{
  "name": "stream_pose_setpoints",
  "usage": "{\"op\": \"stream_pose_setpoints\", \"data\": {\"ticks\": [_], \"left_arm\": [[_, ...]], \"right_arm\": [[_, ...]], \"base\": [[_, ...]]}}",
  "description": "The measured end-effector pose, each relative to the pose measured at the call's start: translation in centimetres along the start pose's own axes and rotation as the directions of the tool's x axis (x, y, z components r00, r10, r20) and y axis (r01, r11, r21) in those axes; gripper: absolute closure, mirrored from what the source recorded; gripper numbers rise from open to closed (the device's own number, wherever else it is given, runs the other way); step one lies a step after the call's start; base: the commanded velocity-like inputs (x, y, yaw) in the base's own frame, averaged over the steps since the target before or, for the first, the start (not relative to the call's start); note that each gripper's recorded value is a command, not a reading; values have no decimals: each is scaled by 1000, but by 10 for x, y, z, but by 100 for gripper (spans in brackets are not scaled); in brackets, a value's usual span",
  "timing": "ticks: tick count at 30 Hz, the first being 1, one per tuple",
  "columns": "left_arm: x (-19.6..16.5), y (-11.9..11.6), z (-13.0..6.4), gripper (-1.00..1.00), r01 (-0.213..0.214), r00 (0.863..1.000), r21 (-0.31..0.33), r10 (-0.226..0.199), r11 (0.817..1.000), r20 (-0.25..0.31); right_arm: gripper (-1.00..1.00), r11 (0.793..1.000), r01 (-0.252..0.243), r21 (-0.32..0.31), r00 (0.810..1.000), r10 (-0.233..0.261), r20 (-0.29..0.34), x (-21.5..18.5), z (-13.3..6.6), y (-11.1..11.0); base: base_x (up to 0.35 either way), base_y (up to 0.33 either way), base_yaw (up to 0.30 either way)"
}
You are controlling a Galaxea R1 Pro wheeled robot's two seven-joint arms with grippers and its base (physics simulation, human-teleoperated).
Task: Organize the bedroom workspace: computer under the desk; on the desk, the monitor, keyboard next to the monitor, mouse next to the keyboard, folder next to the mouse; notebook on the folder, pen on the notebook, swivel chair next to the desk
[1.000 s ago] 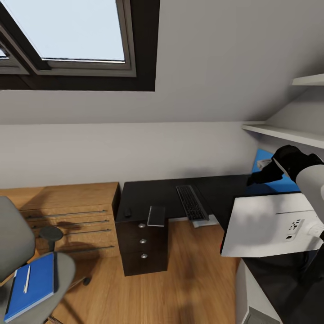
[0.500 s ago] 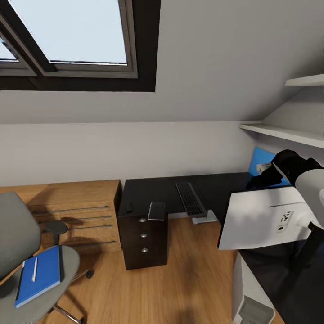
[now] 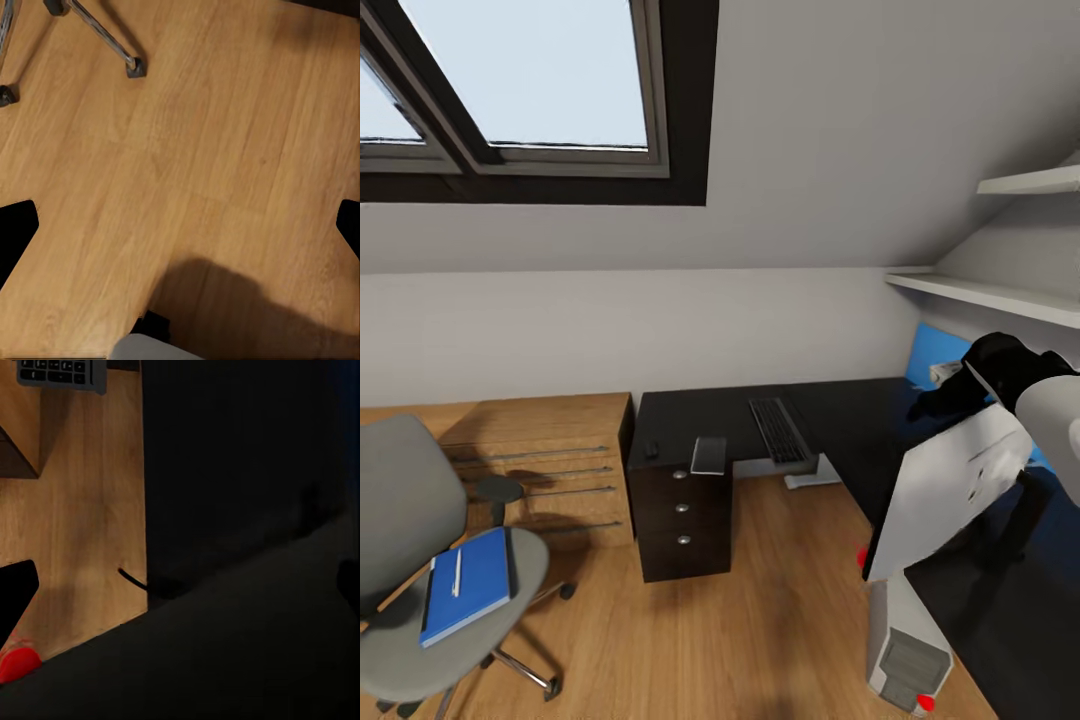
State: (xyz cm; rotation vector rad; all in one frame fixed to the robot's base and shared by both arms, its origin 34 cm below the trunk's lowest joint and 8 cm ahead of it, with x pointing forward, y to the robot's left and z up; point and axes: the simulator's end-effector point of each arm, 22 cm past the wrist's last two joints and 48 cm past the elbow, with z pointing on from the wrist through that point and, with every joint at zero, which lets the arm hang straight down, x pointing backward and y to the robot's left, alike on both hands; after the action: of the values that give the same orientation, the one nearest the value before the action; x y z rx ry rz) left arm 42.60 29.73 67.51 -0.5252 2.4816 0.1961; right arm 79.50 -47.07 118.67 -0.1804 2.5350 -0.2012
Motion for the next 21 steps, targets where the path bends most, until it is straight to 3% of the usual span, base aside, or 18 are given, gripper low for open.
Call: {"op": "stream_pose_setpoints", "data": {"ticks": [8, 21], "left_arm": [[0, 0, 0, -100, 0, 1000, 0, 0, 1000, 1], [0, 0, 0, -100, 0, 1000, 0, 0, 1000, 2]], "right_arm": [[-100, 999, 25, 22, 1000, -25, -9, 1, -1, -3], [-100, 999, 41, 33, 999, -41, 11, -8, -6, -3]], "base": [[-183, 0, 0], [-17, -75, 0]]}}
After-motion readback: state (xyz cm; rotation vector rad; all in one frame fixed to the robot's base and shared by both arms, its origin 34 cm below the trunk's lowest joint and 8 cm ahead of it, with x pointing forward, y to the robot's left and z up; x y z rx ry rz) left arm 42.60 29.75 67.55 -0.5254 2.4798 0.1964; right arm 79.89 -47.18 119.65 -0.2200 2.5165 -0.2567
